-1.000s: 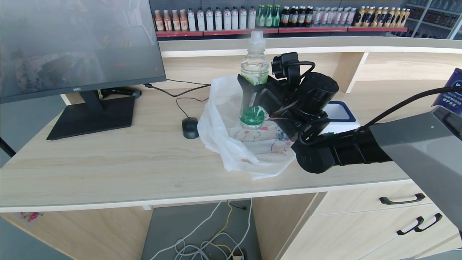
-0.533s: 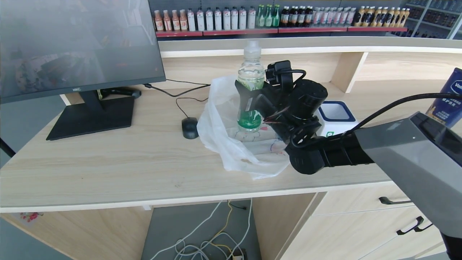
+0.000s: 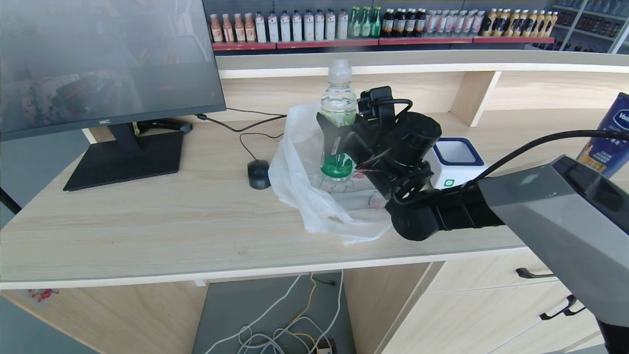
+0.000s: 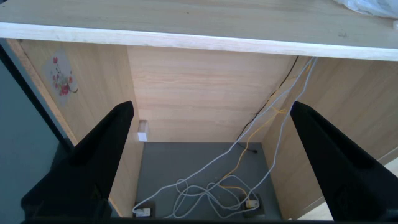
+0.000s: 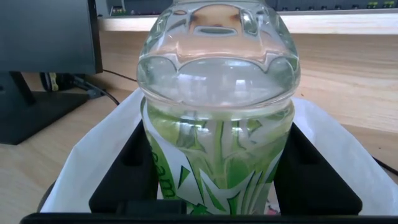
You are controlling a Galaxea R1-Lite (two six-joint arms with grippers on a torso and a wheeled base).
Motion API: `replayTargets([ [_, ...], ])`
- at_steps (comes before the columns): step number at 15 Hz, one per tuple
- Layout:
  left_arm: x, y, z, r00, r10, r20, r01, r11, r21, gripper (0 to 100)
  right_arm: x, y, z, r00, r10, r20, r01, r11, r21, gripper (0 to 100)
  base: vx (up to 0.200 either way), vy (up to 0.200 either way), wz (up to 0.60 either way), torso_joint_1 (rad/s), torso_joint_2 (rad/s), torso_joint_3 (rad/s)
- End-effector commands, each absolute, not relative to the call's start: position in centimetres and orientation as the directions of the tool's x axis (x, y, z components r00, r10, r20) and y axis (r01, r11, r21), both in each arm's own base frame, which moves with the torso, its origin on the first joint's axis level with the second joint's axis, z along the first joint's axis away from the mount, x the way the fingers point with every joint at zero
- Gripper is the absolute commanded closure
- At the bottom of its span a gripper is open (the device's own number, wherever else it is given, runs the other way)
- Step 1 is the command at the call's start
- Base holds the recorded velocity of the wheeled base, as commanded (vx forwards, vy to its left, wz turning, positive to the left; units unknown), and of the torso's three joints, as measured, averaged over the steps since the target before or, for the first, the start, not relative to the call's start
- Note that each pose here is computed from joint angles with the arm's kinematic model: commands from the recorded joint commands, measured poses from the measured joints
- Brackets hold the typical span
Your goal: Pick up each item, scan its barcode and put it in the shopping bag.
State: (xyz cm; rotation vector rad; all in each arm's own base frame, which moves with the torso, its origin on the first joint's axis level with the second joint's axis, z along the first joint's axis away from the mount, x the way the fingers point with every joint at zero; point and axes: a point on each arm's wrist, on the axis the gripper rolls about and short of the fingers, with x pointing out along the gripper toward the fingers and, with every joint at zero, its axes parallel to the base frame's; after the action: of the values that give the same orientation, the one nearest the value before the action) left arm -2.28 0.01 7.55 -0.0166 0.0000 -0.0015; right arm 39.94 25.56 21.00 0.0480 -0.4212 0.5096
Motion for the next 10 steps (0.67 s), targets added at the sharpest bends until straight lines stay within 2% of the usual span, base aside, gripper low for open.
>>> replayTargets([
  [1, -2.3, 0.0, 7.5, 1.000, -0.002, 0.000, 0.002, 1.000, -0.017, 0, 39.9, 25.6, 20.9, 0.791, 0.465, 0.398, -0.483, 0.873, -0.061, 100, 0.000, 0.000, 0.00, 0.000, 0.00, 0.000],
  [10, -2.3, 0.0, 7.5, 1.000, -0.002, 0.000, 0.002, 1.000, -0.017, 0, 38.9, 25.1, 20.3, 0.805, 0.478, 0.351, -0.489, 0.870, -0.063, 100, 0.000, 0.000, 0.00, 0.000, 0.00, 0.000],
])
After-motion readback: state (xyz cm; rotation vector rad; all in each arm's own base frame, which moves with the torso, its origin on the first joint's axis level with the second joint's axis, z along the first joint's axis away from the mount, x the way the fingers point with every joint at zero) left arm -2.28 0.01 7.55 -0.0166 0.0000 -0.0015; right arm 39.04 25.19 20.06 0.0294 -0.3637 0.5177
